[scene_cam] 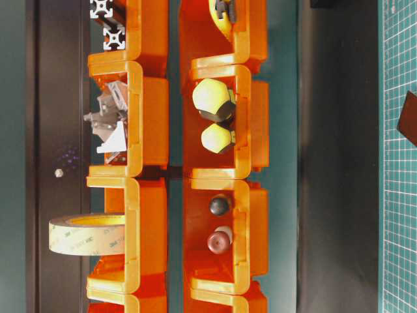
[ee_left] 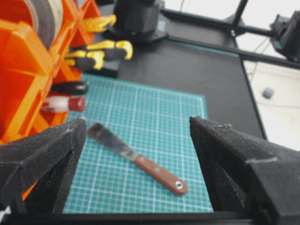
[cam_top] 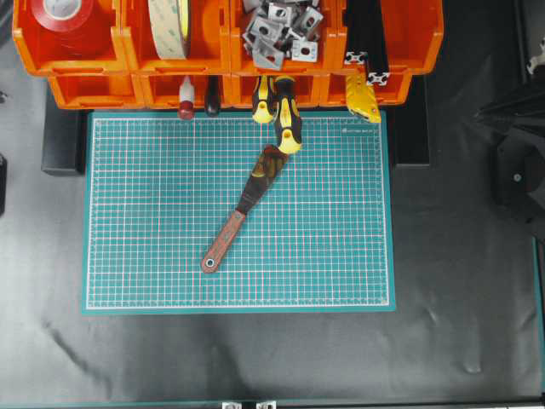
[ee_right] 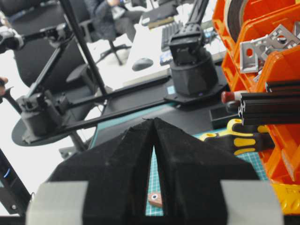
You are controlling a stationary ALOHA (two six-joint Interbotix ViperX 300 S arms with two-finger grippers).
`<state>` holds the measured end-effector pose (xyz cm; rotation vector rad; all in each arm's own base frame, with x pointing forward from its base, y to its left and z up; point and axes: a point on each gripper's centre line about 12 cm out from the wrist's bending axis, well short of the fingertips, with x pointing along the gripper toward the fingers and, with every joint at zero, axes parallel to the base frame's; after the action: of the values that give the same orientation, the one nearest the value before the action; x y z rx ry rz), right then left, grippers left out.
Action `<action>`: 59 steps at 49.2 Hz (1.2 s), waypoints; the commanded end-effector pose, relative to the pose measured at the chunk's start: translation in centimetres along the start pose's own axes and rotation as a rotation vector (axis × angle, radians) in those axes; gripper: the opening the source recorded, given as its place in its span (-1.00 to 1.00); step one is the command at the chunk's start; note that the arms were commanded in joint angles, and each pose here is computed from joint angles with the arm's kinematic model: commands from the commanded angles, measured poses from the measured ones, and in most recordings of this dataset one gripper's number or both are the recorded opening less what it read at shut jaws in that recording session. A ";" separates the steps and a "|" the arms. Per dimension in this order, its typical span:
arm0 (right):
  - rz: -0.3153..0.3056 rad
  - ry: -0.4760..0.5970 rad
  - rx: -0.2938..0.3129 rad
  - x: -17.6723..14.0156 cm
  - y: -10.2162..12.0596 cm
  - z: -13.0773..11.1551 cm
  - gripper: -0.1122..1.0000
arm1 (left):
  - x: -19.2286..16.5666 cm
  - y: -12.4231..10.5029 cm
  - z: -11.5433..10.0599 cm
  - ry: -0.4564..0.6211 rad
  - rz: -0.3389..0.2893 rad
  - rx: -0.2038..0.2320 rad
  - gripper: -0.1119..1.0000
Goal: Pick scraper from container rack with left arm.
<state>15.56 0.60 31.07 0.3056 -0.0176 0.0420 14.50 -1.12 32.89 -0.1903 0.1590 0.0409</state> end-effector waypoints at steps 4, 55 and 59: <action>-0.009 0.029 0.001 0.2 0.1 0.4 -0.78 | 0.1 0.2 0.2 -0.002 0.022 -0.002 0.75; -0.032 0.111 0.012 0.6 -0.4 -1.3 -0.78 | 0.1 1.4 0.1 -0.007 0.098 -0.017 0.75; -0.034 0.118 0.011 0.6 -0.5 -1.6 -0.78 | 0.2 1.4 0.0 -0.006 0.098 -0.021 0.75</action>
<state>16.01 0.65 29.32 0.3138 0.1017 0.0265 14.46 0.30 32.32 -0.2034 0.1686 0.1434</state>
